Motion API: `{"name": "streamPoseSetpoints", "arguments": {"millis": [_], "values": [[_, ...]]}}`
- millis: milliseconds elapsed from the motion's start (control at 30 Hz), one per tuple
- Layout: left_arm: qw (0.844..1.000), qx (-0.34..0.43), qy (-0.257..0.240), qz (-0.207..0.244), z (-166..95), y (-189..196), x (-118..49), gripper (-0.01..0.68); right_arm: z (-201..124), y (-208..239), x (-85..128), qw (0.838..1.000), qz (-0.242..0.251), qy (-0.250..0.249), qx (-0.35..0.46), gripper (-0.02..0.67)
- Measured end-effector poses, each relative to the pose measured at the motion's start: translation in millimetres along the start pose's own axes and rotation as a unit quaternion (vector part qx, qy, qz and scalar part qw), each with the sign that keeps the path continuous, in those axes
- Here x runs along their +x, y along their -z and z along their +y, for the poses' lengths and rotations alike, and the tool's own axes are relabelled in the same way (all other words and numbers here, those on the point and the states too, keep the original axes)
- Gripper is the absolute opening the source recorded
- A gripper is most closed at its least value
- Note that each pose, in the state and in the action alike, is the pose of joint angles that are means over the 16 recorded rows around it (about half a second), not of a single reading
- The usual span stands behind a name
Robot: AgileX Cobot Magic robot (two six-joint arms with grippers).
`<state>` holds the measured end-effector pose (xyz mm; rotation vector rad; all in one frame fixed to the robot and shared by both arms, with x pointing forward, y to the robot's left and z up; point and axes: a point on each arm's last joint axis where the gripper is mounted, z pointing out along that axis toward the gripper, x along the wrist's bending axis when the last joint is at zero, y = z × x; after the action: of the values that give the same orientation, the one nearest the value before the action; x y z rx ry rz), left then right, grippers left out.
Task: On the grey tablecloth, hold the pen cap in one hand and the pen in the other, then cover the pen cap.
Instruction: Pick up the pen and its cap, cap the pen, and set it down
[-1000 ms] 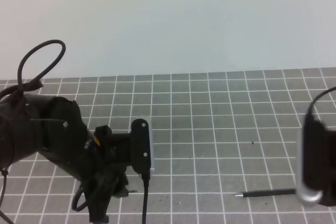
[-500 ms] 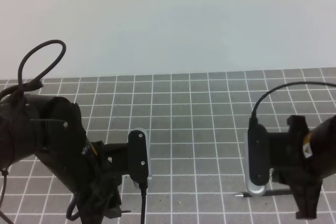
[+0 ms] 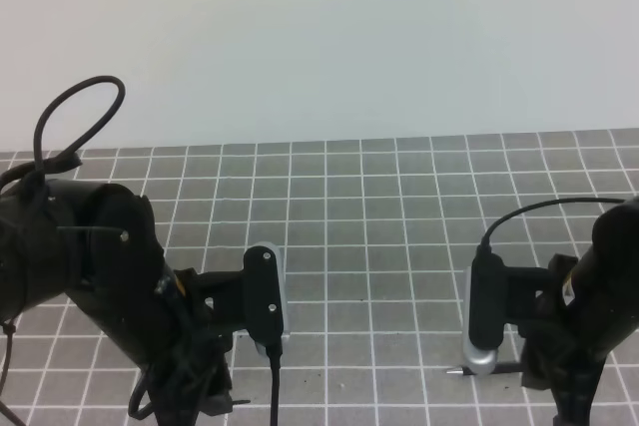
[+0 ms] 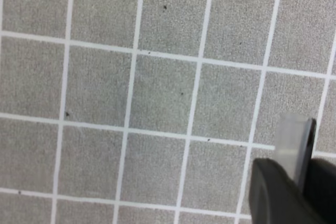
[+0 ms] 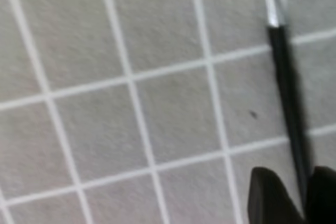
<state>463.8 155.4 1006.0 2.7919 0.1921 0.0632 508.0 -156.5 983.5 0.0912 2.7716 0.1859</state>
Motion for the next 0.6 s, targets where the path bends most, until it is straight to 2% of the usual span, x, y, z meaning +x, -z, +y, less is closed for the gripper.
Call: {"name": "streamPoseSetpoints", "arguments": {"millis": [233, 600], "values": [[1.000, -0.001, 0.000, 0.000, 0.1, 0.0, -0.1, 0.078, -5.6, -13.2, -2.1, 1.000, 0.023, 0.011, -0.001, 0.194], [1.000, -0.002, -0.003, 0.002, 0.4, 0.1, 0.4, 0.078, -4.4, -32.0, -11.6, 0.999, 0.021, 0.037, 0.010, 0.195]]}}
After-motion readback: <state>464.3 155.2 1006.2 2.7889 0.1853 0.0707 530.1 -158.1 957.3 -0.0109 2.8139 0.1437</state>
